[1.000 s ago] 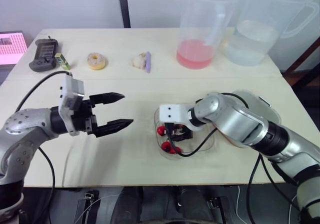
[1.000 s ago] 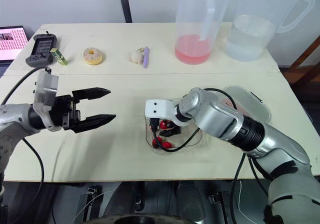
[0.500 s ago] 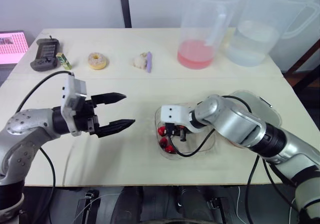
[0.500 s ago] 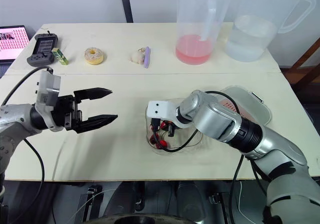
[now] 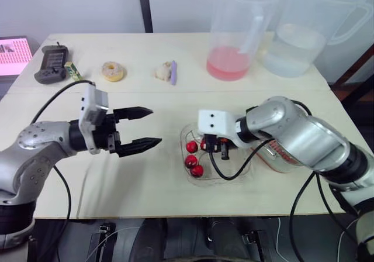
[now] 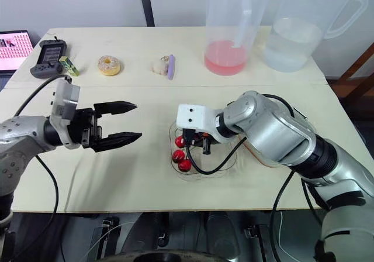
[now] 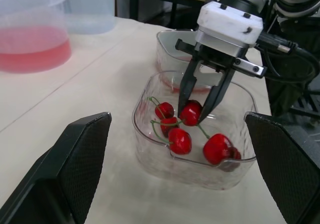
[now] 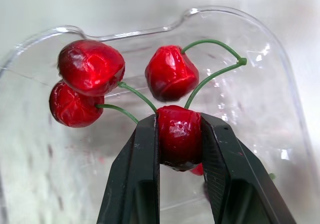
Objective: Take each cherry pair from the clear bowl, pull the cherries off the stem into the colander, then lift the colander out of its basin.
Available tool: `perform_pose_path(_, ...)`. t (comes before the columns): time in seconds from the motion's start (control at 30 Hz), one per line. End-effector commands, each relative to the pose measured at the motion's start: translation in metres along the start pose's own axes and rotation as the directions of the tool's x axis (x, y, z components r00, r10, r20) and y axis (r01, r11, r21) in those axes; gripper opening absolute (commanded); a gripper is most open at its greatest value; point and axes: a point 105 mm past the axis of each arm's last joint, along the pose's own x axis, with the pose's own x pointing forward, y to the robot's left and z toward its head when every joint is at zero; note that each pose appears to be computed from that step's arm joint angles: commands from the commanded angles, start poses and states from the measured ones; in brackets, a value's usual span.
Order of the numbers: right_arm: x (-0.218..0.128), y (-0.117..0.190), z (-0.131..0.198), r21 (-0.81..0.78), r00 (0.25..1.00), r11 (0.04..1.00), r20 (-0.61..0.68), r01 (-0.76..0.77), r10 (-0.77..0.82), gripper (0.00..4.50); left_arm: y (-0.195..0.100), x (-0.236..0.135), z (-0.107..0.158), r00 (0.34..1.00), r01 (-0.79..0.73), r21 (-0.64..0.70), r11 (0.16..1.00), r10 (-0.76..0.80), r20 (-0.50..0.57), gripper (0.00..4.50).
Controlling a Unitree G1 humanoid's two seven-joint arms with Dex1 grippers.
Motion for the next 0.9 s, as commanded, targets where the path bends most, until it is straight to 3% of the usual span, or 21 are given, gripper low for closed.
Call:
perform_pose_path(0.03,-0.001,0.004,-0.001,-0.002,1.000,1.000,0.009,0.004,-0.004,0.92,0.000,0.003,0.007,1.000,0.023,0.041,0.999,-0.023,0.011,4.50)
perform_pose_path(0.2,0.018,0.002,-0.011,0.019,1.000,1.000,-0.020,0.003,-0.003,0.92,0.001,0.005,0.006,0.999,0.031,0.043,0.999,-0.032,0.011,4.50)
perform_pose_path(0.37,0.022,-0.002,-0.009,0.008,1.000,1.000,-0.021,0.013,-0.013,2.97,0.000,0.005,0.006,0.999,0.037,0.041,0.998,-0.037,0.009,4.50)
perform_pose_path(0.9,0.025,-0.016,-0.016,-0.029,0.997,0.998,-0.057,0.052,-0.054,2.97,-0.001,0.008,0.004,1.000,0.021,0.048,0.999,-0.021,0.011,4.50)
